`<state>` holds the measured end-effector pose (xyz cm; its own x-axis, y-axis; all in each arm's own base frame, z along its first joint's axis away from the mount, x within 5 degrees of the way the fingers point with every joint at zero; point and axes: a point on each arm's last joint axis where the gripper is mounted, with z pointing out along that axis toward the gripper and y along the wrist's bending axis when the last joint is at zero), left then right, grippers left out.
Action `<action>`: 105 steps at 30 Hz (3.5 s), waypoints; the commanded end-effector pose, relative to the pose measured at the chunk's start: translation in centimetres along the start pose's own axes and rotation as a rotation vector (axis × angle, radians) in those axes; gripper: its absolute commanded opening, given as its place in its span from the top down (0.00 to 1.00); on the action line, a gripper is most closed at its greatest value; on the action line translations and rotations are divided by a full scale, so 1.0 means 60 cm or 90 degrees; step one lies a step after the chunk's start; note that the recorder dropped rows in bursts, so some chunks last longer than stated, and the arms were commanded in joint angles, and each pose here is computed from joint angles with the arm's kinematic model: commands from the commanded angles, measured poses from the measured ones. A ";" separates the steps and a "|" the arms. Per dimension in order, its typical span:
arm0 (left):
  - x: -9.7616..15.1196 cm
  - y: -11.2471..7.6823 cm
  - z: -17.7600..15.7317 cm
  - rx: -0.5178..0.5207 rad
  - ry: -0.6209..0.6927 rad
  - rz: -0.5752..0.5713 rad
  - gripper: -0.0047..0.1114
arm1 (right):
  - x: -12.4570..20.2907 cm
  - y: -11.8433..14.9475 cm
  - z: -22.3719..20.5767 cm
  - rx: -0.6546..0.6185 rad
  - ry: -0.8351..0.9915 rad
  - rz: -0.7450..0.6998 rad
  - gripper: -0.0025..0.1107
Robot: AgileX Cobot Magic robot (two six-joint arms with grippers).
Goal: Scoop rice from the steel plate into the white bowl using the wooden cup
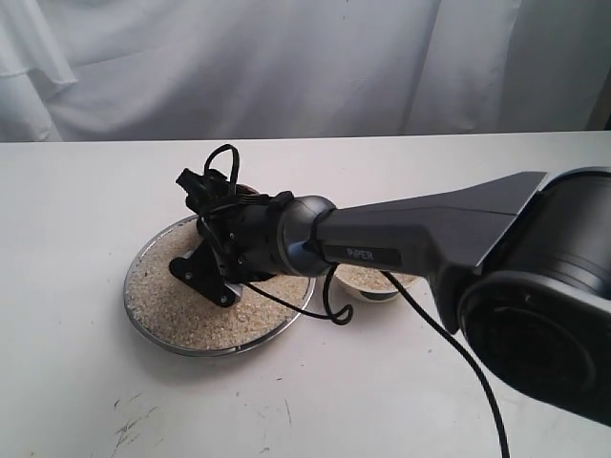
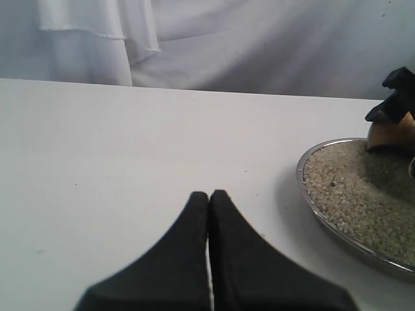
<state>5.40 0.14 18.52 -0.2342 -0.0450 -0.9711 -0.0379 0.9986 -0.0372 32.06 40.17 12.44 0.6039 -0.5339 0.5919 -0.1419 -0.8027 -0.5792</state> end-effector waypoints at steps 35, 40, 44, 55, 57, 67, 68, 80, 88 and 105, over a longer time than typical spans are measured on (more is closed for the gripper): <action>0.001 0.000 0.000 -0.001 -0.004 -0.001 0.96 | -0.041 -0.011 -0.037 -0.046 -0.098 0.067 0.98; 0.001 0.000 0.000 -0.001 -0.004 -0.001 0.96 | -0.043 -0.014 -0.042 -0.045 -0.106 0.081 0.98; 0.001 0.000 0.000 -0.001 -0.004 -0.001 0.96 | -0.042 -0.018 -0.047 -0.044 -0.110 0.092 0.98; 0.001 0.000 0.000 -0.001 -0.004 -0.001 0.96 | -0.037 -0.024 -0.056 -0.050 -0.121 0.146 0.98; 0.001 0.000 0.000 -0.001 -0.004 -0.001 0.96 | -0.040 -0.025 -0.057 -0.053 -0.131 0.192 0.98; 0.001 0.000 0.000 -0.001 -0.004 -0.001 0.96 | -0.030 -0.019 -0.050 -0.076 -0.140 0.297 0.98; 0.001 0.000 0.000 -0.001 -0.004 -0.001 0.96 | -0.027 -0.018 -0.048 -0.077 -0.138 0.300 0.98; 0.001 0.000 0.000 -0.001 -0.004 -0.001 0.96 | 0.004 -0.005 -0.028 -0.095 -0.131 0.456 0.98; 0.001 0.000 0.000 -0.001 -0.004 -0.001 0.96 | 0.001 -0.011 -0.027 -0.087 -0.172 0.525 0.98; 0.001 0.000 0.000 -0.001 -0.004 -0.001 0.96 | 0.070 -0.032 -0.046 -0.068 -0.161 0.835 0.98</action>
<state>5.40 0.14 18.52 -0.2342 -0.0450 -0.9711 -0.0379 0.9986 -0.0372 32.57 38.79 16.16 0.1180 -0.8950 -0.4302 -0.7863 0.1804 -0.5909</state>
